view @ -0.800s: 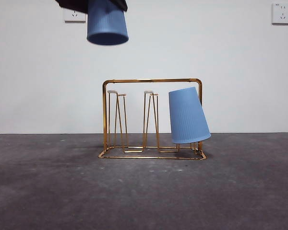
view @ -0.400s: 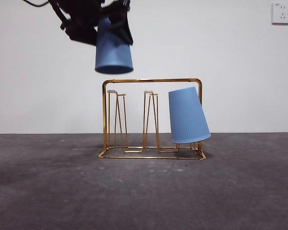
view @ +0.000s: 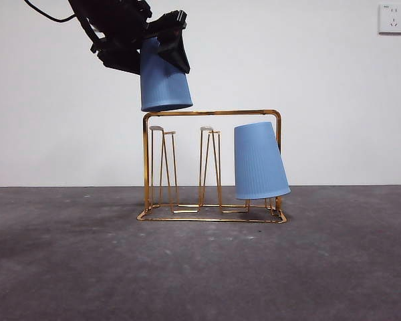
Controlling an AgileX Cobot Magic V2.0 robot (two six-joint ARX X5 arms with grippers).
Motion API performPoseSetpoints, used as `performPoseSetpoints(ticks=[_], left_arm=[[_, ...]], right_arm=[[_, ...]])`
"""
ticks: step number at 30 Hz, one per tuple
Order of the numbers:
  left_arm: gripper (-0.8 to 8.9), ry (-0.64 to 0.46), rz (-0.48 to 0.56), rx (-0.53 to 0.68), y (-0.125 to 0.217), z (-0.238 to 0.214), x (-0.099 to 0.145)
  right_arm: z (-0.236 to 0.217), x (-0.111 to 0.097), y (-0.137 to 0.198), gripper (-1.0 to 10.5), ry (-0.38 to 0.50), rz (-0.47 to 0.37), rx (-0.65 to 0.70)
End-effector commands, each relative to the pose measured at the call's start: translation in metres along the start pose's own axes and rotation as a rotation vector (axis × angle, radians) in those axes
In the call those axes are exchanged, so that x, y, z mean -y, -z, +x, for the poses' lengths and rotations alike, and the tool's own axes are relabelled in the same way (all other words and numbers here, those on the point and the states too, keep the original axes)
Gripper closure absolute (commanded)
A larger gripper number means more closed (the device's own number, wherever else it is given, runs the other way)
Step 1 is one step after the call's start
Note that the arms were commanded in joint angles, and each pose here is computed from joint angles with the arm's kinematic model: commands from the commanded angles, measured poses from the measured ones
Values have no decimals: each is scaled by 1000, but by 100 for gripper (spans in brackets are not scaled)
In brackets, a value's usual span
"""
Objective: Pick up cup 1,put cup 1 in the cup rack,pick up cup 2,put cup 2 in the cup rack
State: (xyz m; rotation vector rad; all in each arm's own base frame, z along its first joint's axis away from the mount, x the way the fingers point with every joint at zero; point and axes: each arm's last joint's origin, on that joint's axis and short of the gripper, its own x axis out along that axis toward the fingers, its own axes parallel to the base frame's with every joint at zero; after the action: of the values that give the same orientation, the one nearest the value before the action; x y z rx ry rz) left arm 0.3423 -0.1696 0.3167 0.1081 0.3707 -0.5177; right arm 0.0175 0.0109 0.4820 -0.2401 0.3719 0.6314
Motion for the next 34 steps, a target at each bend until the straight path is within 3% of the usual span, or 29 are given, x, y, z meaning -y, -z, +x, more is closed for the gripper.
performPoseSetpoints(ticks=[1, 15, 34], left_arm=[[820, 0, -14, -104, 19, 10, 0], [820, -60, -2, -69, -2, -30, -2], [820, -87, -7, -134, 11, -16, -18]], right_arm=[[0, 0, 3, 958, 0, 9, -25], [0, 0, 3, 958, -1, 0, -26], [1, 0, 4, 958, -1, 2, -27]])
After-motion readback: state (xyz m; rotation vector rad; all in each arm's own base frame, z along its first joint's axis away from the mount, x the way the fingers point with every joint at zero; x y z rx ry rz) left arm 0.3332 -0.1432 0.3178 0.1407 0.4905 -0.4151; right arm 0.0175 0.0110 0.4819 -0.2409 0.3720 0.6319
